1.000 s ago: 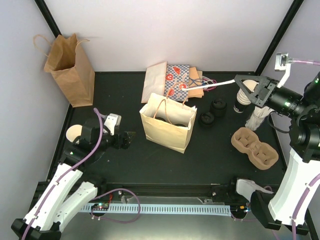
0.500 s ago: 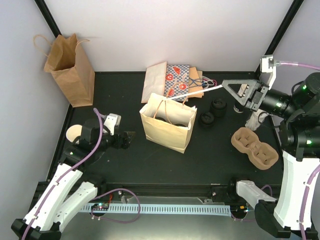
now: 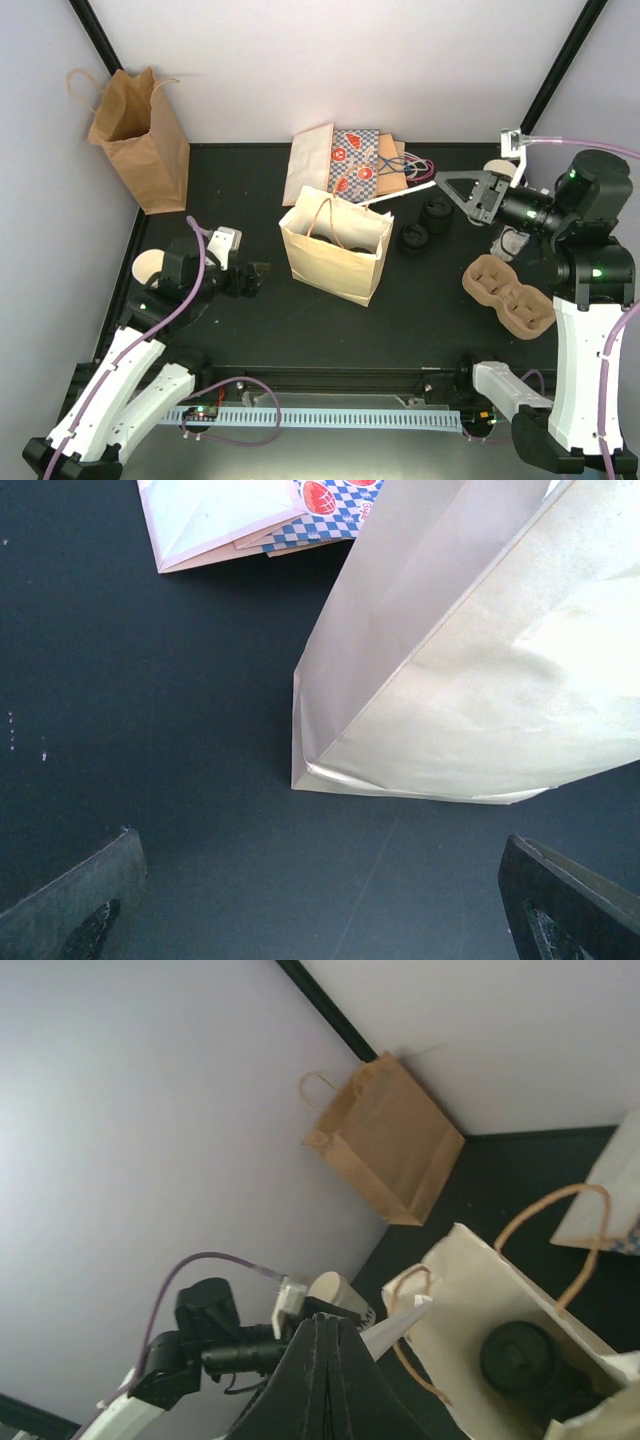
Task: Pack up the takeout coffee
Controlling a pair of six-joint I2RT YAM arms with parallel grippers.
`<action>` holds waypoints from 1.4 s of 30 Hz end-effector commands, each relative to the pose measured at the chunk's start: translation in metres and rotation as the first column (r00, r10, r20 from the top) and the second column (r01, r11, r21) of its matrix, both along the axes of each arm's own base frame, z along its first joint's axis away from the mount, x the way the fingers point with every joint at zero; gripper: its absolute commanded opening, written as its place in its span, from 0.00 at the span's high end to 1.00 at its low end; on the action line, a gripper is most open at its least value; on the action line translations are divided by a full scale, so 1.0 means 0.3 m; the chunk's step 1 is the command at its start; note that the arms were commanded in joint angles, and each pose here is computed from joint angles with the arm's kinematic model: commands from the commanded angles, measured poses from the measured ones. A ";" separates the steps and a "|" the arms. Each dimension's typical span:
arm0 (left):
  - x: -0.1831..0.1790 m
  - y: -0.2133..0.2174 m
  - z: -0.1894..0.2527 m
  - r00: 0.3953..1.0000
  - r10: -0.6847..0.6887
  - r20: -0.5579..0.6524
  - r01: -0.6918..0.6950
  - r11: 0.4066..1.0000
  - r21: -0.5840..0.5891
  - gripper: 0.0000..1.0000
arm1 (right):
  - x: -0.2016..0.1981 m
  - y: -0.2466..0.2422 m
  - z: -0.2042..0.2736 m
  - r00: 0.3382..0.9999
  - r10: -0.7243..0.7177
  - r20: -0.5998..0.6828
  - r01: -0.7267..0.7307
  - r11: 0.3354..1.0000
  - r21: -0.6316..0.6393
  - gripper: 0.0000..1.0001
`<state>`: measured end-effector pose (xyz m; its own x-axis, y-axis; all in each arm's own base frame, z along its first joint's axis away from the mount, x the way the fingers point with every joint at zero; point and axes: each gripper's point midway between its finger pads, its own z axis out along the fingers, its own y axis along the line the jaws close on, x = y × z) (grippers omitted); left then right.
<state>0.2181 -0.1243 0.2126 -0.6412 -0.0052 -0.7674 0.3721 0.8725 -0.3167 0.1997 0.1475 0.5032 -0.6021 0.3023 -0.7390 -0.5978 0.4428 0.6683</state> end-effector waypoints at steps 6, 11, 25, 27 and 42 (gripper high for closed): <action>0.018 0.004 0.011 1.000 0.020 0.009 -0.020 1.000 -0.006 0.01 | 0.087 -0.019 -0.198 0.995 -0.062 -0.073 0.055 0.994 -0.096 0.99; 0.017 0.005 0.011 1.000 0.021 0.010 -0.021 1.000 -0.004 0.01 | 0.135 0.027 -0.292 0.993 -0.049 -0.105 0.037 0.993 -0.115 0.99; 0.017 0.009 0.011 1.000 0.028 0.010 -0.028 1.000 -0.004 0.01 | 0.326 0.151 -0.370 0.982 -0.183 0.049 0.190 0.956 -0.225 0.99; 0.017 0.009 0.009 1.000 0.028 0.008 -0.028 1.000 -0.003 0.01 | 0.334 0.164 -0.370 0.979 -0.185 0.080 0.199 0.953 -0.229 0.99; 0.020 0.004 0.004 1.000 0.021 -0.001 -0.021 1.000 -0.001 0.01 | 0.312 0.104 -0.462 0.961 -0.256 0.109 0.278 0.897 -0.343 0.40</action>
